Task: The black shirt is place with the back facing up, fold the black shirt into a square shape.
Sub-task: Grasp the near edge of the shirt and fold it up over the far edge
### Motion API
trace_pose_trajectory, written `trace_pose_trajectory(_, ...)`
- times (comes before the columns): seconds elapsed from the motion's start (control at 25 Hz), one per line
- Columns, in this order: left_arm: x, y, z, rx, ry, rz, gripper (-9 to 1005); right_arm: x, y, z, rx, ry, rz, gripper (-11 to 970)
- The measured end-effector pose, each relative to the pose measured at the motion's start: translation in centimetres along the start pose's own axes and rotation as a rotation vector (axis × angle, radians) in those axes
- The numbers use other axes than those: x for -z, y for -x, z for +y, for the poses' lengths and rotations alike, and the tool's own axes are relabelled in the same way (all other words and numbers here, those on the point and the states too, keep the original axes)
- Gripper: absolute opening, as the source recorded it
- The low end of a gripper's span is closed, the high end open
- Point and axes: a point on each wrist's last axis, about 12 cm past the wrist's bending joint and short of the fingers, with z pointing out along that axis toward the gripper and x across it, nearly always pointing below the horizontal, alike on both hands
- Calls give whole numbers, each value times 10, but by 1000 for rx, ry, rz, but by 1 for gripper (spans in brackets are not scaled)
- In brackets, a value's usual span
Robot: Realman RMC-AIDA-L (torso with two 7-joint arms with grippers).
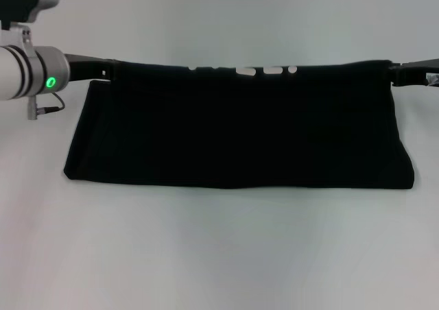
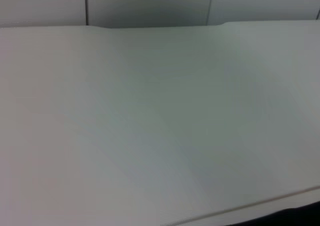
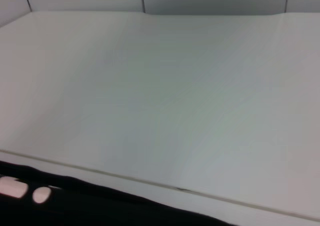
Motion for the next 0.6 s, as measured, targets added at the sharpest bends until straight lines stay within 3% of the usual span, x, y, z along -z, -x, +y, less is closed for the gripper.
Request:
trace_pose_trajectory(0.2,-5,-2,-1,10,83,-31,129,1,-4,-4,25,-37,1,49)
trace_pose_trajectory(0.44,-7,-4,2,45,177,-73,282,4,-2,-10,38,-78,-18,367)
trace_pose_trajectory(0.6,0,-4,2,84,80,-59,460,10,0,-4,6,31,-35,525)
